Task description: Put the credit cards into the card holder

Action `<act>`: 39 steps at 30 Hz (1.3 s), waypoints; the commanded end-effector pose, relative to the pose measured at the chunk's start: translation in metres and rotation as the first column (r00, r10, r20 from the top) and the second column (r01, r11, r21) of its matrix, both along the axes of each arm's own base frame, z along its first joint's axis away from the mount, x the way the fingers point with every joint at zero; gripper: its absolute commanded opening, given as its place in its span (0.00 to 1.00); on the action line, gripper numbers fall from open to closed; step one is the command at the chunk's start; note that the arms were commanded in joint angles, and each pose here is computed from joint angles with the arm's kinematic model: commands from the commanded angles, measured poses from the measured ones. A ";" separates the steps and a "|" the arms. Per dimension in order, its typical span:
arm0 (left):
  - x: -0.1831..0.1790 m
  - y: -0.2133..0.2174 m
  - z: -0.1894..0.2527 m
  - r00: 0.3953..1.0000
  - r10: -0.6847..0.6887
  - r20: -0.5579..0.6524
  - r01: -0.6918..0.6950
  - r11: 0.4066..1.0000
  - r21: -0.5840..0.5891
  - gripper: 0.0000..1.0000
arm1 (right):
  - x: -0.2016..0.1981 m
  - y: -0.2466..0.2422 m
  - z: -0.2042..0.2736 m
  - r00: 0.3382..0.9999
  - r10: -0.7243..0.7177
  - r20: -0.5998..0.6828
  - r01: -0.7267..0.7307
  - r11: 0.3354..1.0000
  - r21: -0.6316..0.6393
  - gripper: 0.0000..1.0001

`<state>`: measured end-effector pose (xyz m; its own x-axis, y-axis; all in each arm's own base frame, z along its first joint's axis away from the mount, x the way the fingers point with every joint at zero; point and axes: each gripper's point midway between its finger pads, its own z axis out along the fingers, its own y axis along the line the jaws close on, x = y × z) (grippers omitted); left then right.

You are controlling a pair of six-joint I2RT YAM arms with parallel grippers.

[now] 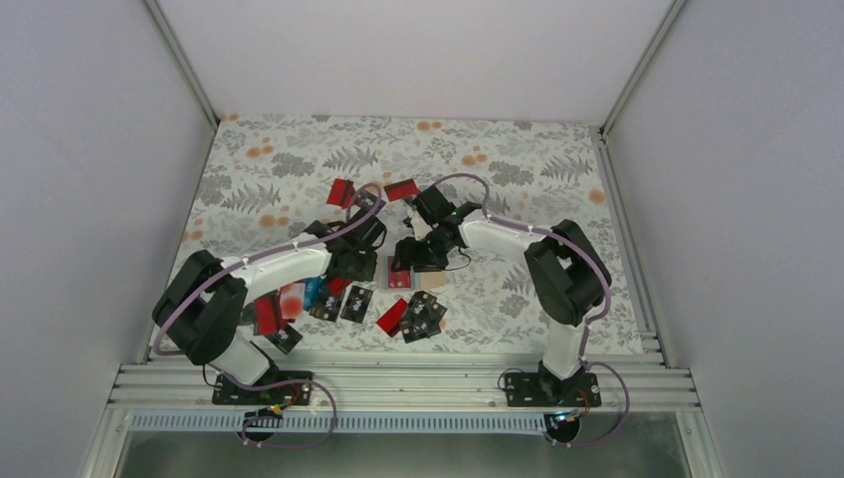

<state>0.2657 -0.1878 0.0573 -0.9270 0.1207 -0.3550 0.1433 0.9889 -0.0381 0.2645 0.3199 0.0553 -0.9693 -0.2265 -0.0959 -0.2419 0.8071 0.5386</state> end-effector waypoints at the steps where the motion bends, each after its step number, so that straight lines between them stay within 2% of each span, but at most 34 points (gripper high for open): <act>1: 0.008 -0.001 0.040 0.998 0.012 0.064 -0.011 1.000 -0.020 0.16 | 0.012 -0.002 0.032 0.996 -0.001 0.087 -0.002 0.999 0.032 0.65; 6: 0.010 -0.021 0.061 0.996 -0.021 0.088 0.032 0.991 -0.133 0.18 | 0.016 -0.007 0.041 0.992 -0.010 0.127 0.004 0.999 0.052 0.60; 8: 0.011 -0.030 0.061 0.996 -0.036 0.085 0.050 0.984 -0.171 0.18 | 0.020 -0.010 0.040 0.991 -0.018 0.131 0.011 0.998 0.054 0.55; 16: 0.009 -0.071 0.046 0.992 -0.121 0.028 0.124 0.935 -0.334 0.18 | 0.019 -0.003 0.019 0.996 0.005 0.091 -0.011 0.997 0.076 0.17; 20: 0.010 -0.075 0.029 0.992 -0.127 -0.007 0.118 0.936 -0.332 0.18 | 0.019 -0.007 0.004 0.997 0.005 0.081 -0.009 0.999 0.048 0.06; 30: 0.008 -0.067 -0.002 0.992 -0.105 -0.062 0.083 0.954 -0.288 0.17 | 0.016 -0.021 -0.022 0.998 0.011 0.054 -0.011 1.000 -0.002 0.04; 39: 0.006 -0.064 -0.010 0.992 -0.100 -0.076 0.075 0.957 -0.282 0.17 | 0.016 -0.020 -0.033 0.999 0.016 0.035 -0.016 1.000 -0.003 0.04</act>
<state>0.2722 -0.2524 0.0538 -0.9420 0.1196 -0.3135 0.2230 0.9212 -0.3189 0.2770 0.3005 0.0295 -0.9640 -0.2368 -0.1210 -0.2644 0.8057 0.5300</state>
